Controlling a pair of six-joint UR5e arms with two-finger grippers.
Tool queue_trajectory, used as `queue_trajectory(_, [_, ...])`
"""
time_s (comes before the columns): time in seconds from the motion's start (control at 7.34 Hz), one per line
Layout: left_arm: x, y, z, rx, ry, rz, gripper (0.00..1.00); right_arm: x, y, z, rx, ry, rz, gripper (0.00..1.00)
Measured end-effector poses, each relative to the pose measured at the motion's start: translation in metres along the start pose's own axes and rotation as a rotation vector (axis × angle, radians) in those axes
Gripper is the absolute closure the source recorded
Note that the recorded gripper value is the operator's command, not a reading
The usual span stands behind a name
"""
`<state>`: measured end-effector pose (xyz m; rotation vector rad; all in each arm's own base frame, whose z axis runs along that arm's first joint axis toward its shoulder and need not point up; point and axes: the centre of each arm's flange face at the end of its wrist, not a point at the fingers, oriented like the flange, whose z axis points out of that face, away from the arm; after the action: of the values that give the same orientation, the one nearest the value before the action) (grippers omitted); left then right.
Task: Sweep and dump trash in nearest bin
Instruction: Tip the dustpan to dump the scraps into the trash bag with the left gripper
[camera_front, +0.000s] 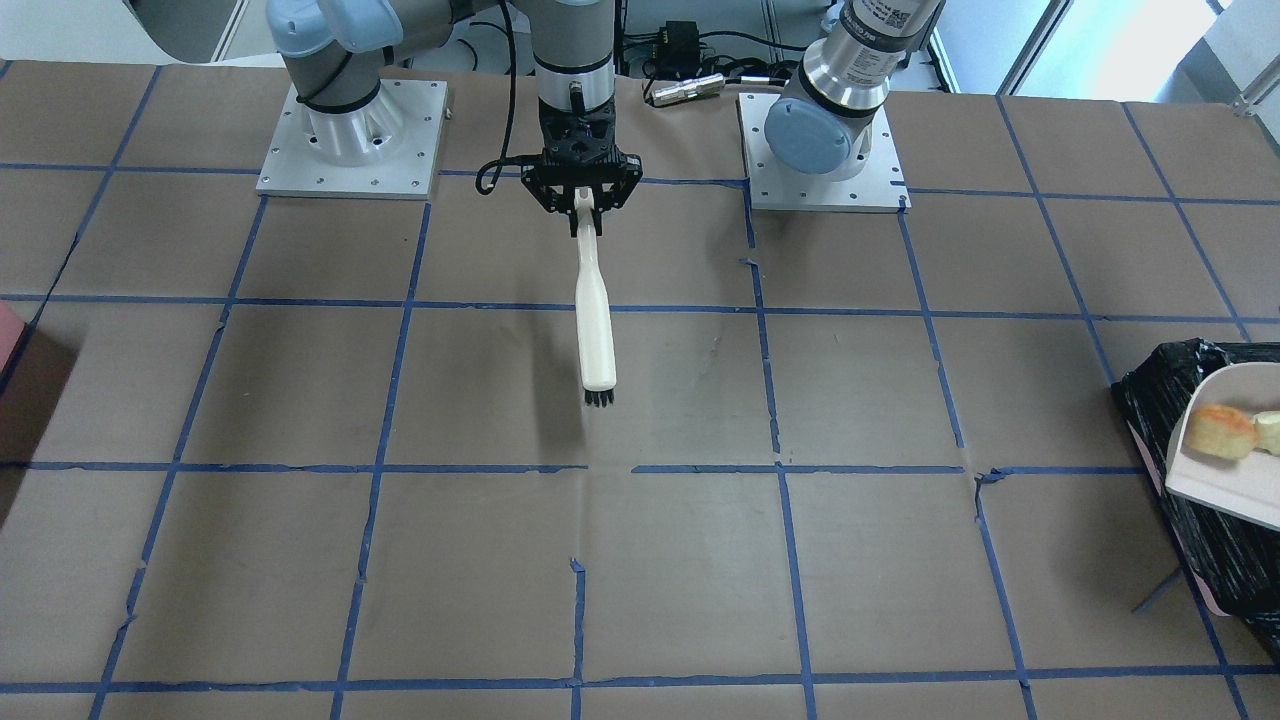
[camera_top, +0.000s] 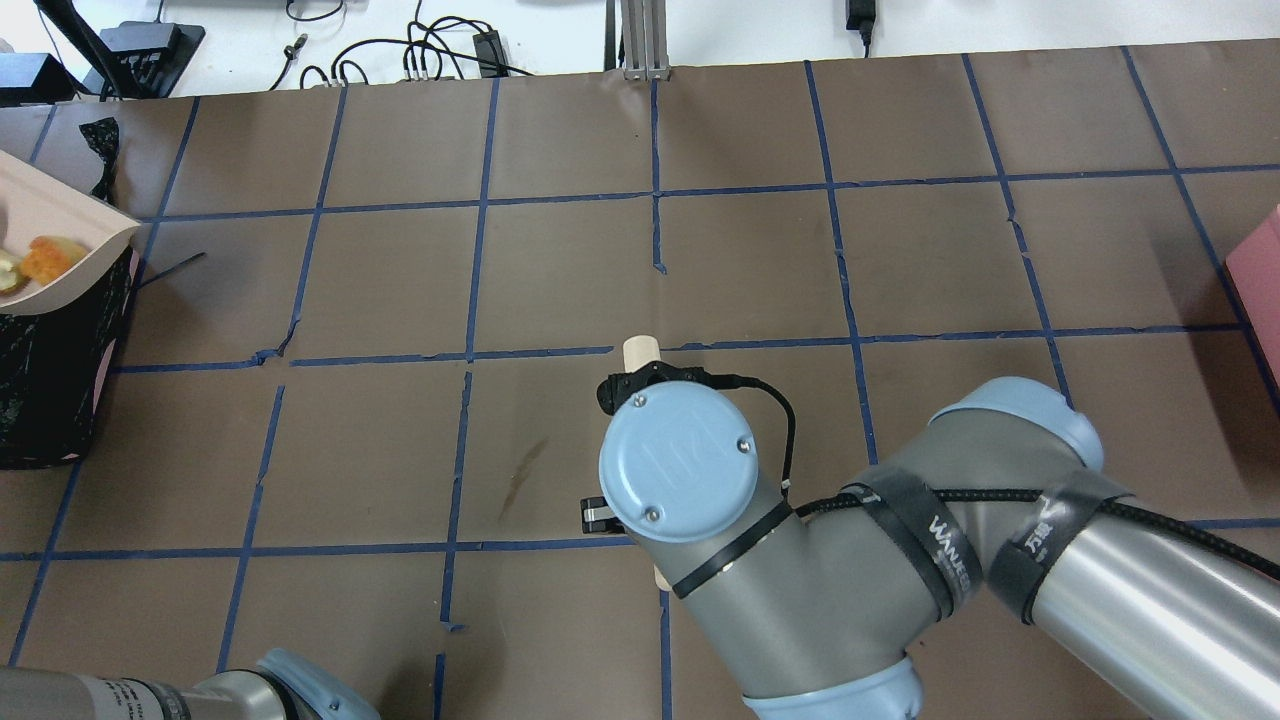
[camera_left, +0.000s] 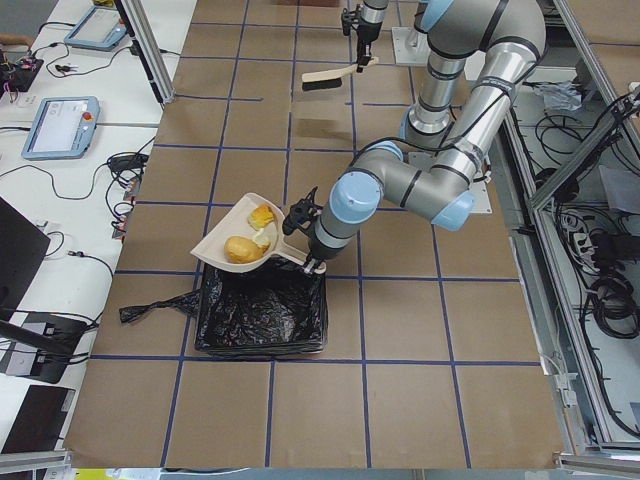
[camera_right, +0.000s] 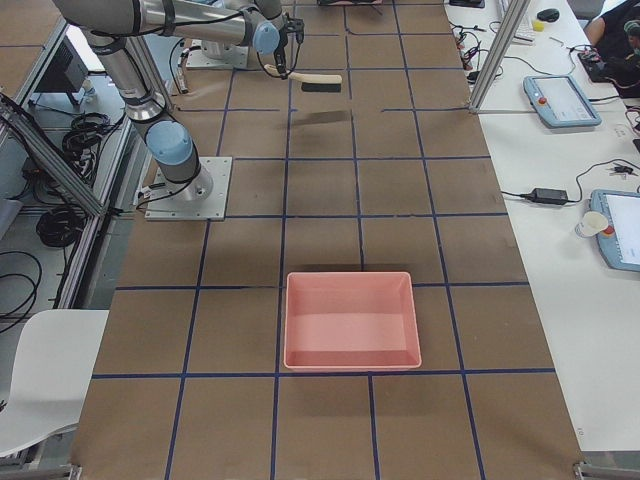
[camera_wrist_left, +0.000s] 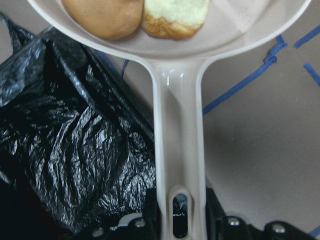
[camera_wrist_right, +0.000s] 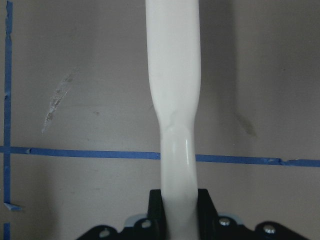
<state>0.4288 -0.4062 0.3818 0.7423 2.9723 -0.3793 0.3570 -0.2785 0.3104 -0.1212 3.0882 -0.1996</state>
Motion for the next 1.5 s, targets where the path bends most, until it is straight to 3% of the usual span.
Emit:
queue_trajectory(0.27, [-0.022,0.048,-0.034,-0.021,-0.016,-0.045,0.99,0.006,0.018,0.026,-0.020,0.009,0.000,0.87])
queue_trajectory(0.68, [-0.037,0.097,-0.047,-0.155,-0.005,-0.071,0.98,0.006,0.023,0.047,-0.037,0.012,0.014,0.87])
queue_trajectory(0.95, [-0.042,0.096,-0.042,-0.222,-0.014,-0.062,0.98,0.006,0.023,0.047,-0.025,0.010,0.016,0.87])
queue_trajectory(1.5, [-0.058,0.071,-0.032,-0.365,-0.105,0.027,0.98,0.004,0.018,0.048,0.016,-0.006,0.017,0.87])
